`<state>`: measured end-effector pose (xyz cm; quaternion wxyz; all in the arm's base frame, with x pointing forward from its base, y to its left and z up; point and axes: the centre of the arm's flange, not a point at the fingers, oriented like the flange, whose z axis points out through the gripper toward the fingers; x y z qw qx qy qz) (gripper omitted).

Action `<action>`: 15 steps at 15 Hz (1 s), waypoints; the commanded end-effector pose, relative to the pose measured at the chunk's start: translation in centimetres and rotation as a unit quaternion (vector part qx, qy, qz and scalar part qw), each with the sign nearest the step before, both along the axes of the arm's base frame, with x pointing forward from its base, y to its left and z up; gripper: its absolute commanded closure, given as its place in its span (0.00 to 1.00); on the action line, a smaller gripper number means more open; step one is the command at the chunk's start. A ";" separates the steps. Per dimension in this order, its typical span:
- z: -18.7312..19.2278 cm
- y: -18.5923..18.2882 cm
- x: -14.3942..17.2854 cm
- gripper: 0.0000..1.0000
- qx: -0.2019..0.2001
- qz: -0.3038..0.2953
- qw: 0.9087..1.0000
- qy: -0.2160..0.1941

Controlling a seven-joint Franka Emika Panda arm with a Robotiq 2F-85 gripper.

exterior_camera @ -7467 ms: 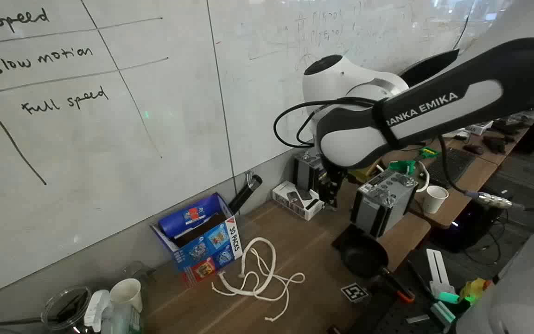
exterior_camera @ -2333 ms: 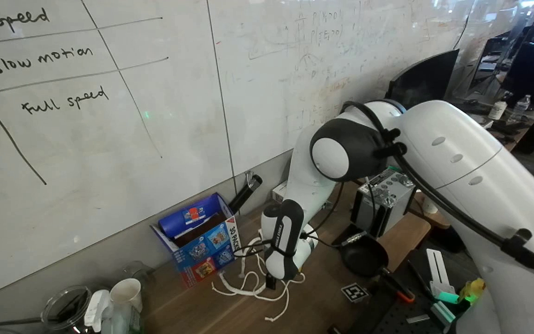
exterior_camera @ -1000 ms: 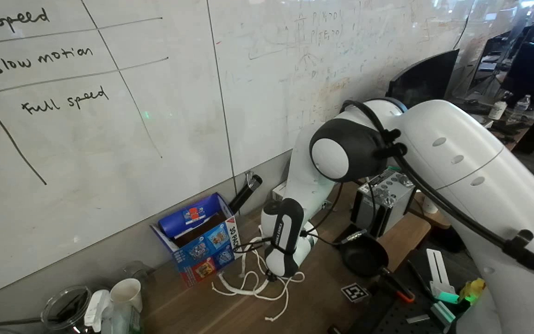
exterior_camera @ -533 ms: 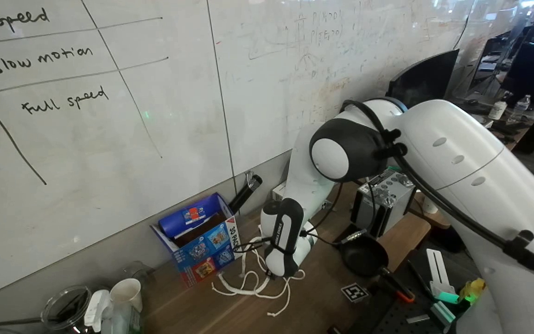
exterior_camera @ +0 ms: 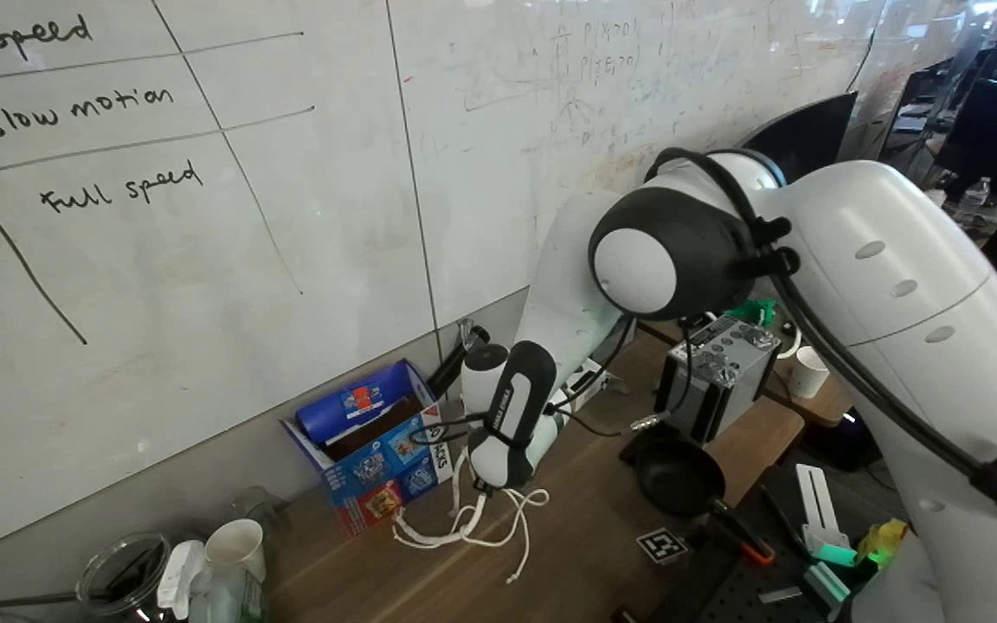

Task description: Pick up the ropes and put them in the blue box.

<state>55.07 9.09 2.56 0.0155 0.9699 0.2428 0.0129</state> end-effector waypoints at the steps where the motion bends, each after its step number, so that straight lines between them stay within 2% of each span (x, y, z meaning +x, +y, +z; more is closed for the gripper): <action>1: 9.1 1.4 2.2 0.95 -0.005 -0.013 1.000 0.001; 6: 20.8 3.5 4.5 0.95 0.001 -0.044 0.998 -0.035; 9: 26.5 5.3 5.5 0.95 0.012 -0.062 0.996 -0.068; 12: 31.0 7.3 6.5 0.95 0.028 -0.075 0.991 -0.103; 15: 33.6 9.6 7.9 0.95 0.039 -0.086 0.986 -0.135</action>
